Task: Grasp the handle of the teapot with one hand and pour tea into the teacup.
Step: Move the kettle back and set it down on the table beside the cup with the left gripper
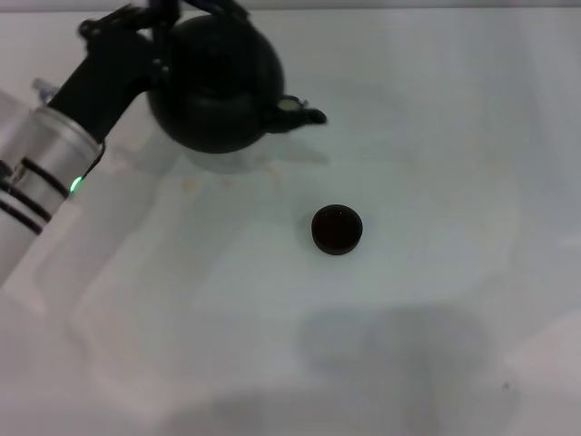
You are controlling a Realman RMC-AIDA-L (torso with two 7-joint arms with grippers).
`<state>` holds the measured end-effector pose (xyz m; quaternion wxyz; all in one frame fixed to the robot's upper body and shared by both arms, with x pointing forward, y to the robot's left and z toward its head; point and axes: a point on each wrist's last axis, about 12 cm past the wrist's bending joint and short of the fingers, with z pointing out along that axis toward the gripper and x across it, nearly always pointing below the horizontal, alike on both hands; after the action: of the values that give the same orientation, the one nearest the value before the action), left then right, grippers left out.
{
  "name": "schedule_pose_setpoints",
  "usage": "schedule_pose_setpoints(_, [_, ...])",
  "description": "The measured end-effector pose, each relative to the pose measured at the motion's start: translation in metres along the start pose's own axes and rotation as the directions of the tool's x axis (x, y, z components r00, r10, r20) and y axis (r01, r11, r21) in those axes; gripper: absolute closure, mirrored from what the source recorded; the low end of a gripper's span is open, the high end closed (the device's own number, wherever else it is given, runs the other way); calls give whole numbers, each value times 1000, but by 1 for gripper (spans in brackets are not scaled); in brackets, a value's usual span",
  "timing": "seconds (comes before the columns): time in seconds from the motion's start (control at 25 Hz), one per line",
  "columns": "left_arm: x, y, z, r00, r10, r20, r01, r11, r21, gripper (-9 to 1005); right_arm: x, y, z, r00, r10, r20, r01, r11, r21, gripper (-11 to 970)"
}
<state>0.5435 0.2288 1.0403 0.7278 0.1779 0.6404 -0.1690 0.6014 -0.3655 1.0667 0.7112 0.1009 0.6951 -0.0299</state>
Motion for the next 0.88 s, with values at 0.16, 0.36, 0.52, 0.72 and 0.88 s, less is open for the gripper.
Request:
schedule_pose_setpoints(0.16, [7,-2,-10,995,-97,-5,95,989,-113,891,0,-1,0,1000,-2,2,2,1000,2,128])
schedule_pose_setpoints(0.36, [15,-5,-25,980,-197,4,192,952,-240,891,-3,-2,2,1000,-5,10,5,1000,1,128])
schedule_pose_setpoints(0.52, [17,-7,-29,976,-219,3,212,942,-259,891,-7,-2,5,1000,-12,21,12,1000,1,128])
schedule_pose_setpoints(0.72, [19,-7,-33,970,-242,12,234,922,-309,891,-10,-4,6,999,-18,31,18,1000,3,129])
schedule_pose_setpoints(0.88, [22,-6,-36,968,-253,1,239,913,-330,891,-10,-5,6,999,-19,33,19,1000,6,129])
